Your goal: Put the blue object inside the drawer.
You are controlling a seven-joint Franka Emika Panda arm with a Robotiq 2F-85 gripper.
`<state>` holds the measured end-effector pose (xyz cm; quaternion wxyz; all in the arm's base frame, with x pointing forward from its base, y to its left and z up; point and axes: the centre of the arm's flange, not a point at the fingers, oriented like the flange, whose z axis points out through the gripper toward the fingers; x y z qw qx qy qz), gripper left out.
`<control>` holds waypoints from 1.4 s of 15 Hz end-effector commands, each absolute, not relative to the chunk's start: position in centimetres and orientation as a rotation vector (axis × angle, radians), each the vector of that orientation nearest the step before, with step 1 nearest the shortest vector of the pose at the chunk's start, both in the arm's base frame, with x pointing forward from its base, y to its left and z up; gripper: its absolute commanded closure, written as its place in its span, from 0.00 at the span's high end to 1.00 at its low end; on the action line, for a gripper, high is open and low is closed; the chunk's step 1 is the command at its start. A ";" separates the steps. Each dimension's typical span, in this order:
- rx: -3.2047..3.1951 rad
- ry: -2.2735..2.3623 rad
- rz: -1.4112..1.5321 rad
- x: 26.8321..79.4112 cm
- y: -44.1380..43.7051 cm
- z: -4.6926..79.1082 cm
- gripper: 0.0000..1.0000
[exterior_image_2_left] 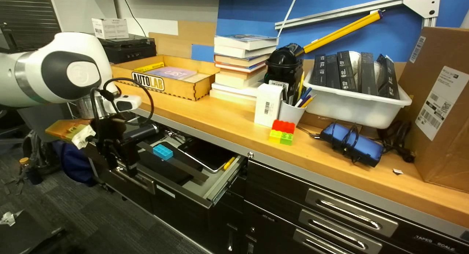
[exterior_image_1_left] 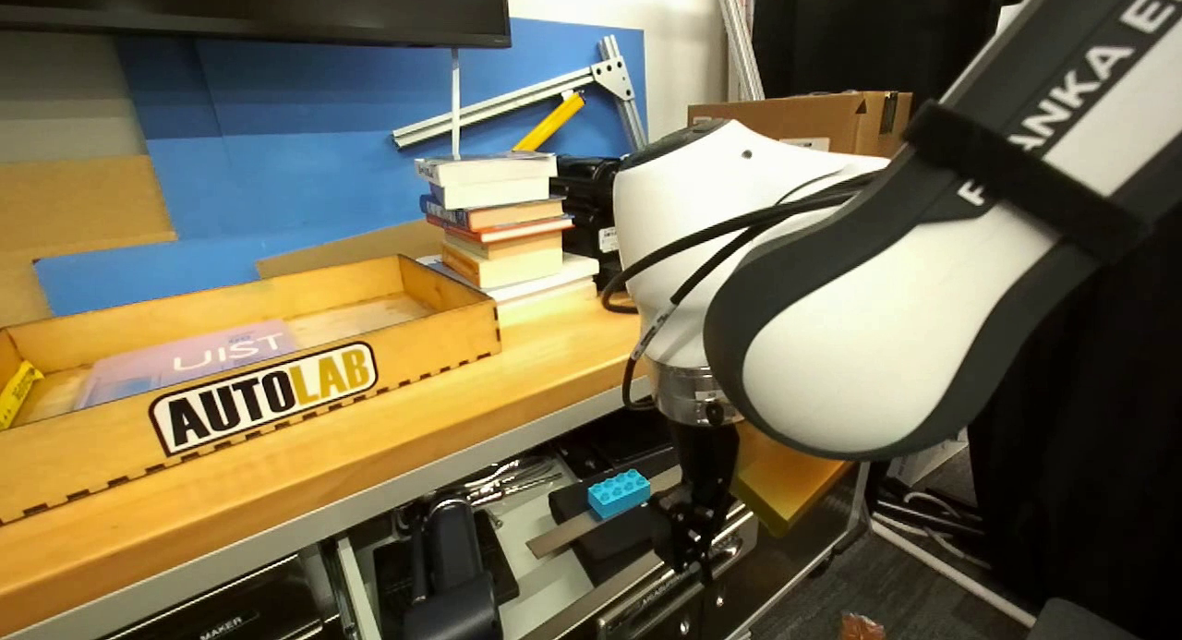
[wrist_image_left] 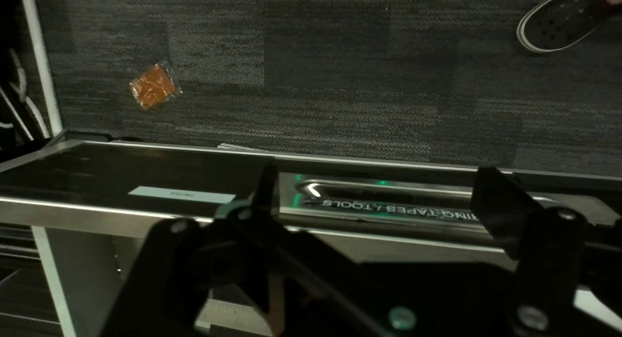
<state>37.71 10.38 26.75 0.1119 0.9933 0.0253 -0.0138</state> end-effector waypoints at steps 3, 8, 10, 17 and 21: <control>2.947 0.126 0.000 39.2 11.5 23.9 1.00; 2.946 0.113 0.105 41.3 12.4 23.2 1.00; 2.942 0.080 0.186 42.4 12.6 23.6 1.00; 2.922 0.004 0.340 46.9 14.6 23.1 1.00; 2.934 0.013 0.312 49.2 15.9 21.7 1.00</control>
